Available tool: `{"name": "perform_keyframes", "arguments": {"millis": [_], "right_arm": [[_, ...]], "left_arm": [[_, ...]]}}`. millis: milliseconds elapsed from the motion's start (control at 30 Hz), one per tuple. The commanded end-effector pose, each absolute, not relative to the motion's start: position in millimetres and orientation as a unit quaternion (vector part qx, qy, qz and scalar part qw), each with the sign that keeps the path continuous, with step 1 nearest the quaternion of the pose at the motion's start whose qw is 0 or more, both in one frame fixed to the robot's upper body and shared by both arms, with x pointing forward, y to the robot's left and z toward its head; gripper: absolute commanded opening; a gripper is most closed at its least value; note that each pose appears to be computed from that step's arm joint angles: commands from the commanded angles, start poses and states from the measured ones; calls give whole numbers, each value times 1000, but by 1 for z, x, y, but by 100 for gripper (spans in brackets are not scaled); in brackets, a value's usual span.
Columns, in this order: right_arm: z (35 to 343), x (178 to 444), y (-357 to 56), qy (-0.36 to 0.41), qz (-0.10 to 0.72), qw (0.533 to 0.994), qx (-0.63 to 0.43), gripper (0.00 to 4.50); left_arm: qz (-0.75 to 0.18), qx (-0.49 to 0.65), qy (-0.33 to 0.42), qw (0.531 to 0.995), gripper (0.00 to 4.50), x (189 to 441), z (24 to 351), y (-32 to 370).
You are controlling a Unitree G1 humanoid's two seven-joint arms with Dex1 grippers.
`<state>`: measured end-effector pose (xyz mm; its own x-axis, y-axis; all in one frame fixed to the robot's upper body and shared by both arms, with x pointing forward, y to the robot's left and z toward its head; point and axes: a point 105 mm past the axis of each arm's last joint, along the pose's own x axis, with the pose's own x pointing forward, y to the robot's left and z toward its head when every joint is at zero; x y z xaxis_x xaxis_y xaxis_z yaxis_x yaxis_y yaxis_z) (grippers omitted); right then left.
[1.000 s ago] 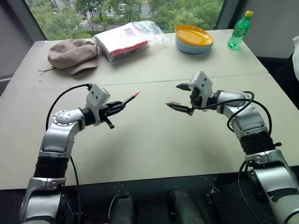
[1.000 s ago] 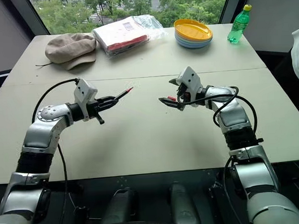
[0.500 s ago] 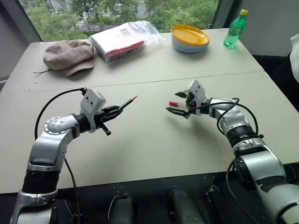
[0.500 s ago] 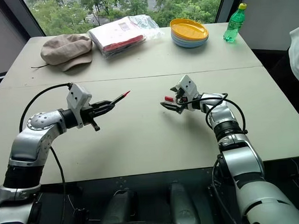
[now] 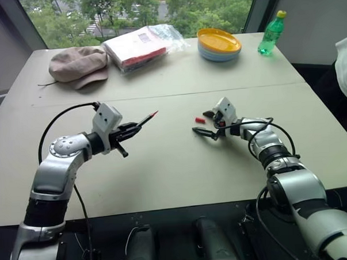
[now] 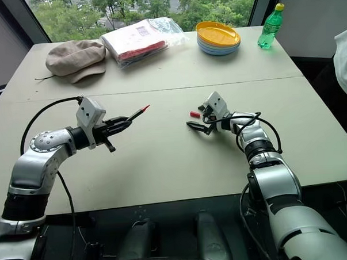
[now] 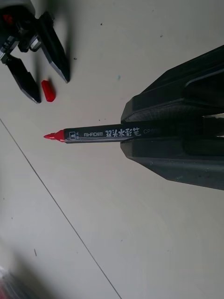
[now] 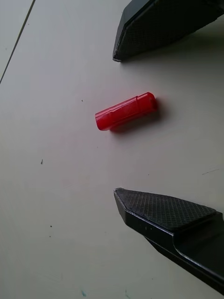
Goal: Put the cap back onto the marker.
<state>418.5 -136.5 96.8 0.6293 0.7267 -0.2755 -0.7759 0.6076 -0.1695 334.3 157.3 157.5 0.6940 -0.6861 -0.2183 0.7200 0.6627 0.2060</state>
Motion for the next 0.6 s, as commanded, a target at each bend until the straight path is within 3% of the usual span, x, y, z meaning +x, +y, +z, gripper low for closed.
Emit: {"name": "perform_keyframes", "arguments": {"millis": [33,67,167,400,600], "right_arm": [[101,422,-140,84,412,897,-139,450],[101,421,-139,85,413,896,-139,450],[99,420,-139,89,415,894,-140,365],[97,419,-140,90,417,893,-145,6],[96,417,-134,83,426,887,-154,6]], "left_arm": [[-386,154,37,909,5,333,170,156],[-386,154,37,909,5,334,170,156],[-388,155,36,908,0,334,171,154],[-389,157,36,907,0,334,171,154],[-396,160,36,904,0,335,169,153]]}}
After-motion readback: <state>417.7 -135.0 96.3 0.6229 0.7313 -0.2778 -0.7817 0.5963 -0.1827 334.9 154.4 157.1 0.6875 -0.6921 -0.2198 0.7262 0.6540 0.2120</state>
